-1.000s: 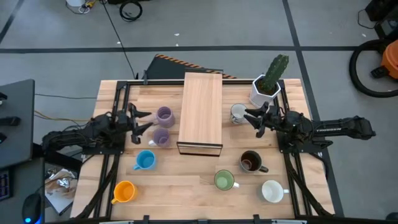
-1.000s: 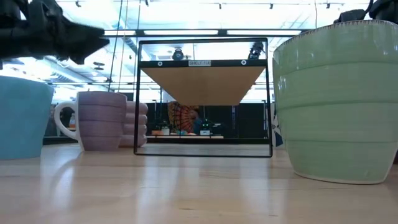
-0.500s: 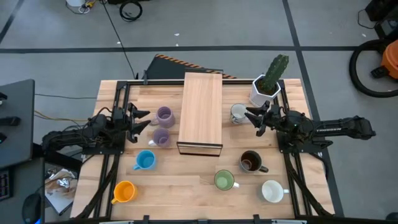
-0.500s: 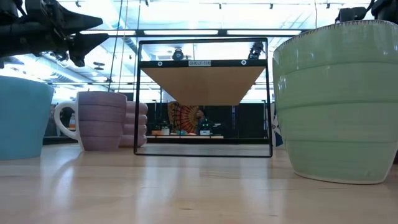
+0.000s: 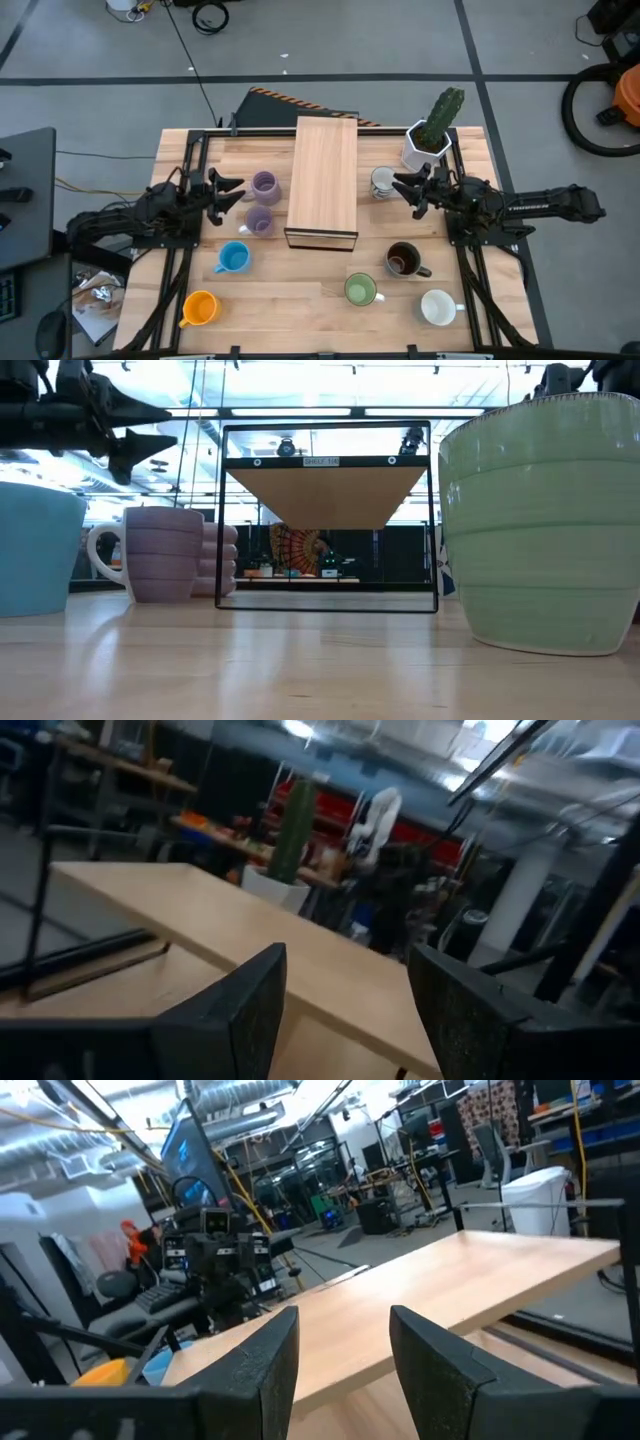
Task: Place coffee mugs
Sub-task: Put the top purple mug on the shelf
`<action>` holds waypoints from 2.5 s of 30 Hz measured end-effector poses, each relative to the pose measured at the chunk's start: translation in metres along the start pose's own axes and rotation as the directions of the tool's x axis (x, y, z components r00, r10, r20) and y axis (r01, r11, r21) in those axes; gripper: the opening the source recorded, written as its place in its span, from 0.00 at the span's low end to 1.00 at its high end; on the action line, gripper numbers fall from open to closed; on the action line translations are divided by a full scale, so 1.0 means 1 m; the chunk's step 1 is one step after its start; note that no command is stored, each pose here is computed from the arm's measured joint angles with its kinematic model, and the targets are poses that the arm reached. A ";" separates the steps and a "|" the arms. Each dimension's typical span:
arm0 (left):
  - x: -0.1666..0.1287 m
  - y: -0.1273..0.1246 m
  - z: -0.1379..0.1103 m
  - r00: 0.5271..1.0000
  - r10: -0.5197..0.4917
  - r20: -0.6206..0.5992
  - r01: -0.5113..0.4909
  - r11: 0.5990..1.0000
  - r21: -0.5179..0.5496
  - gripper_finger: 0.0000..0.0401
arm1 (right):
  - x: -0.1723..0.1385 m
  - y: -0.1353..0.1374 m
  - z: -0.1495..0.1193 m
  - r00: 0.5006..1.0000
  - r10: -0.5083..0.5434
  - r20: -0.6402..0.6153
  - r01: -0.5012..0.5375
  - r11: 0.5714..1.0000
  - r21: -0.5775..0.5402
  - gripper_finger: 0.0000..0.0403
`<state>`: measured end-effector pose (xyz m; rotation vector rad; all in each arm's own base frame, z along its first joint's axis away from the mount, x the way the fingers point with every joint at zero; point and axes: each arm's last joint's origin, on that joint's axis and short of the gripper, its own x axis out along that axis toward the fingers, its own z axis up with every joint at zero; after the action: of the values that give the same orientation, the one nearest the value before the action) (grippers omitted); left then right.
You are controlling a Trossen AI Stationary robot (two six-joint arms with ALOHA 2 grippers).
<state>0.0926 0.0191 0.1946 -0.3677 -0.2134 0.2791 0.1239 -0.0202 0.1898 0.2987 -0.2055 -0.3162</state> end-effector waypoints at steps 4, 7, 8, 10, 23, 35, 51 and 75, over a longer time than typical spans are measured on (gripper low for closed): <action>-0.001 0.000 0.003 0.999 0.029 -0.036 -0.029 1.000 -0.001 0.50 | 0.005 0.003 0.007 1.000 0.008 -0.002 -0.008 0.999 -0.040 0.41; -0.003 -0.004 0.013 0.998 0.028 -0.059 -0.028 1.000 0.000 0.48 | 0.010 0.009 0.016 0.999 0.047 0.000 -0.047 0.995 -0.090 0.41; -0.004 -0.005 0.016 0.996 0.045 -0.079 -0.045 0.999 0.006 0.48 | 0.013 0.011 0.020 0.998 0.057 0.002 -0.057 0.992 -0.111 0.41; -0.004 -0.006 0.021 0.988 0.089 -0.130 -0.087 0.996 0.021 0.47 | 0.018 0.015 0.028 0.998 0.060 -0.012 -0.061 0.985 -0.161 0.41; 0.029 -0.005 0.025 0.792 0.378 -0.480 -0.353 0.924 0.145 0.47 | 0.056 0.007 0.045 0.994 0.012 -0.112 -0.049 0.940 -0.337 0.41; 0.063 -0.014 0.056 0.529 0.485 -0.697 -0.290 0.875 0.389 0.40 | 0.072 0.018 0.034 0.980 0.144 -0.139 -0.189 0.899 -0.396 0.41; 0.088 0.004 0.025 0.315 0.457 -0.832 -0.340 0.873 0.350 0.45 | 0.074 0.020 0.035 0.951 0.277 -0.139 -0.310 0.828 -0.468 0.41; 0.107 0.019 0.009 0.281 0.472 -0.836 -0.107 0.881 0.462 0.52 | 0.074 0.012 0.037 0.933 0.317 -0.168 -0.359 0.825 -0.436 0.41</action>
<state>0.1863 0.0723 0.2121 -0.1827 1.1174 0.4254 0.1871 -0.0433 0.2391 -0.1998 -0.0874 0.0100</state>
